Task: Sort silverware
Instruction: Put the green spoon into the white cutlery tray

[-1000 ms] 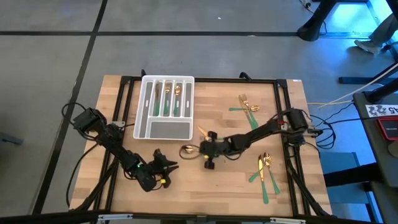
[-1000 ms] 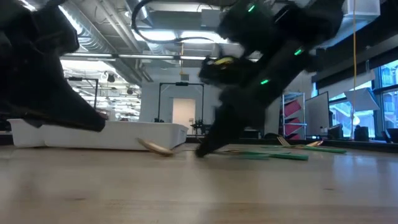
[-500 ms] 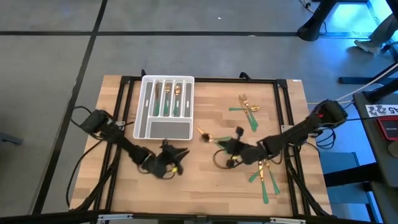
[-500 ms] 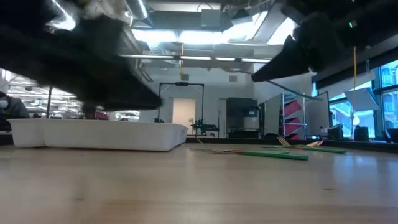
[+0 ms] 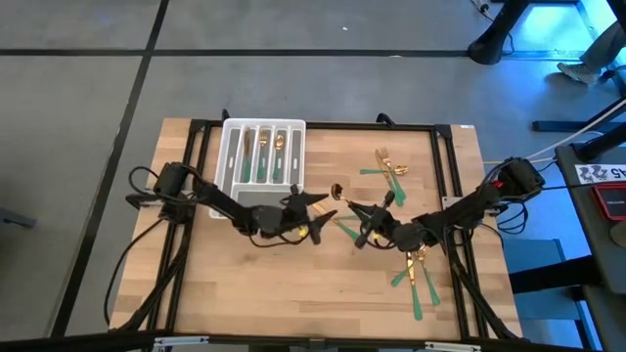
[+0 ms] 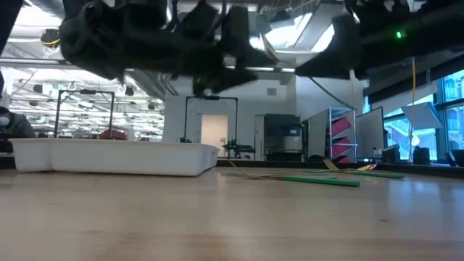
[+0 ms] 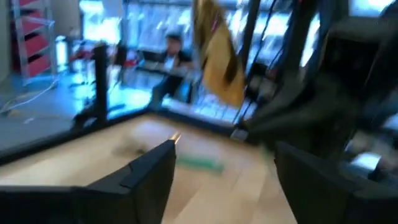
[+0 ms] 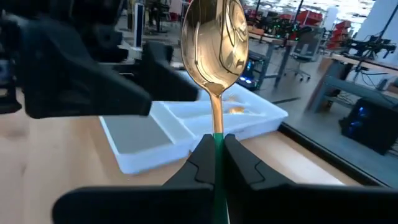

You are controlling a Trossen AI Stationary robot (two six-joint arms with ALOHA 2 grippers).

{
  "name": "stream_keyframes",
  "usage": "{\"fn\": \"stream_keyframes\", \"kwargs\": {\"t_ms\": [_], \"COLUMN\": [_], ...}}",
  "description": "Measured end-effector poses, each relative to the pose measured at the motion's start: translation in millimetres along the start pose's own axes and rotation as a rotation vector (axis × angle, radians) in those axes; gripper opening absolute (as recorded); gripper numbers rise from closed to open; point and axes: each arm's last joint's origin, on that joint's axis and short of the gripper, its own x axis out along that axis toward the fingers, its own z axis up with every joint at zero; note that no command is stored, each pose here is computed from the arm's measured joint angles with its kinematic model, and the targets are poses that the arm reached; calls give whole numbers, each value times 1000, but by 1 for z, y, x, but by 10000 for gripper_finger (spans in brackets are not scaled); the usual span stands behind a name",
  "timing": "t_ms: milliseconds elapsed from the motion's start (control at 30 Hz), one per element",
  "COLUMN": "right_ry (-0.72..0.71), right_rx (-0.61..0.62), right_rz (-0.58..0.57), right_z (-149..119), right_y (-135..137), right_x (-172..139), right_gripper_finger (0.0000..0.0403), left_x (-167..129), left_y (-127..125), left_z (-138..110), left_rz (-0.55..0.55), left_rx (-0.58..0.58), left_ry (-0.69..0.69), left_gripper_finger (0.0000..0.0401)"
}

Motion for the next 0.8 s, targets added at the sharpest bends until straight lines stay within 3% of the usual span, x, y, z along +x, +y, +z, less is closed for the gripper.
{"fn": "stream_keyframes", "kwargs": {"t_ms": [167, 400, 567, 800], "right_ry": [-11, -2, 5, 25], "right_rx": [-5, -43, -55, -79], "right_rz": [-13, -13, -13, -4], "right_z": [10, 12, 11, 7], "right_y": [4, 6, 6, 7], "right_x": [2, 4, 4, 4], "right_gripper_finger": [6, 6, 7, 6], "left_x": [13, 17, 15, 11], "left_y": [0, -5, -8, -13], "left_z": [15, 23, 22, 23], "left_rz": [9, 51, 70, 75], "left_rx": [-39, -8, -8, 53], "left_ry": [-76, -103, -96, -93], "left_gripper_finger": [279, 260, 212, 114]}}
